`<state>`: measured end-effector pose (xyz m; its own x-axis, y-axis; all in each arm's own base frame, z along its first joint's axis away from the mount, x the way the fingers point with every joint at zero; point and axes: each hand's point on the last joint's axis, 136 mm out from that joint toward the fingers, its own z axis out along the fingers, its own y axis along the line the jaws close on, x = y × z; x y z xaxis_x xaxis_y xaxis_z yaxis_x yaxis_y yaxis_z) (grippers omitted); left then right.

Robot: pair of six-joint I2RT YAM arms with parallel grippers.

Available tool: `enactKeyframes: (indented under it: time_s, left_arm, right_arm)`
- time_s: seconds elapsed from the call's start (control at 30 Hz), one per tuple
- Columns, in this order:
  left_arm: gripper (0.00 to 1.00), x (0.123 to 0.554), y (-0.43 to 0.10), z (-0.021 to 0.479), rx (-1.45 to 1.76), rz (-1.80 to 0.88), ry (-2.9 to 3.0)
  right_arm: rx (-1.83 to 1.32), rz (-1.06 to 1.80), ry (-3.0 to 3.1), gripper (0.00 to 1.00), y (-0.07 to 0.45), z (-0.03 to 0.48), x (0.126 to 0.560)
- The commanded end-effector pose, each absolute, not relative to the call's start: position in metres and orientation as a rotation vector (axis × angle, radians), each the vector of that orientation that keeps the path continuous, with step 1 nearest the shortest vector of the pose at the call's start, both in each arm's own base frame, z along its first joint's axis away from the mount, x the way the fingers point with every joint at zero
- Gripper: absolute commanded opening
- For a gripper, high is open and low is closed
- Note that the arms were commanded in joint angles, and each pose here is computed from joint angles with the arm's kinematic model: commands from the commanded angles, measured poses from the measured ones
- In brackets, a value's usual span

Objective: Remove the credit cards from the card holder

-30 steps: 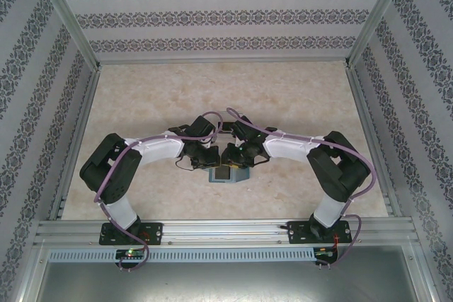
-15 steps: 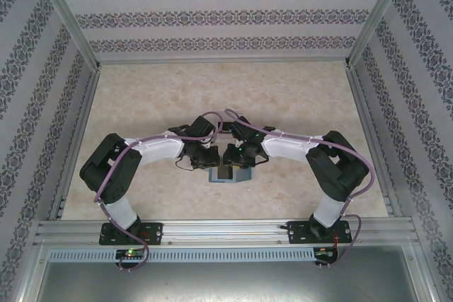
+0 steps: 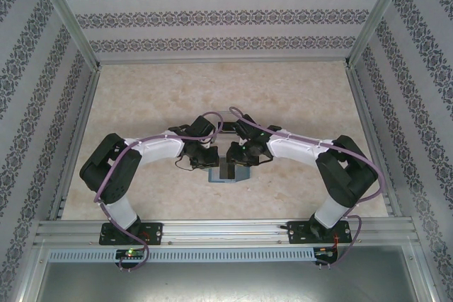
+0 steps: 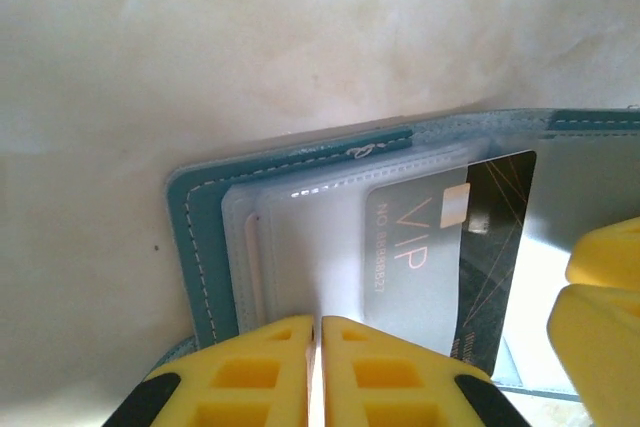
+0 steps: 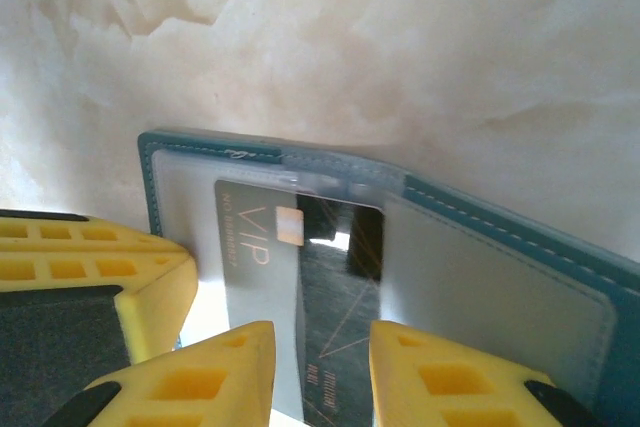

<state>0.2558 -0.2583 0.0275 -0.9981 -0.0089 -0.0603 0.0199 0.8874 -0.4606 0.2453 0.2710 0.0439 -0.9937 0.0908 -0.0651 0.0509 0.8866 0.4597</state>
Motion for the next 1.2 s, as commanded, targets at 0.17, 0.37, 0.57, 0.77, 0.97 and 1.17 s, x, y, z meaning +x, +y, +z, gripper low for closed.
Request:
enactKeyframes:
  time_s: [0.17,0.37,0.57,0.77,0.97,1.17]
  left_arm:
    - [0.12,0.244,-0.242,0.015,0.042,-0.571,3.069]
    - [0.12,0.243,-0.242,0.014,0.046,-0.566,3.073]
    - [0.11,0.243,-0.242,0.013,0.046,-0.554,3.081]
    - [0.11,0.243,-0.24,0.011,0.047,-0.534,3.082]
    - [0.11,0.242,-0.238,0.01,0.058,-0.502,3.09]
    - [0.11,0.242,-0.237,0.009,0.055,-0.494,3.092]
  right_arm:
    - [0.116,0.819,2.984,0.31,0.274,0.027,0.241]
    - [0.098,0.919,2.96,0.31,0.285,0.021,0.242]
    - [0.107,0.95,2.964,0.31,0.284,0.012,0.24]
    - [0.131,1.065,2.9,0.28,0.286,0.012,0.244]
    - [0.166,1.241,2.8,0.22,0.29,0.016,0.25]
    - [0.174,1.247,2.782,0.15,0.286,0.018,0.25]
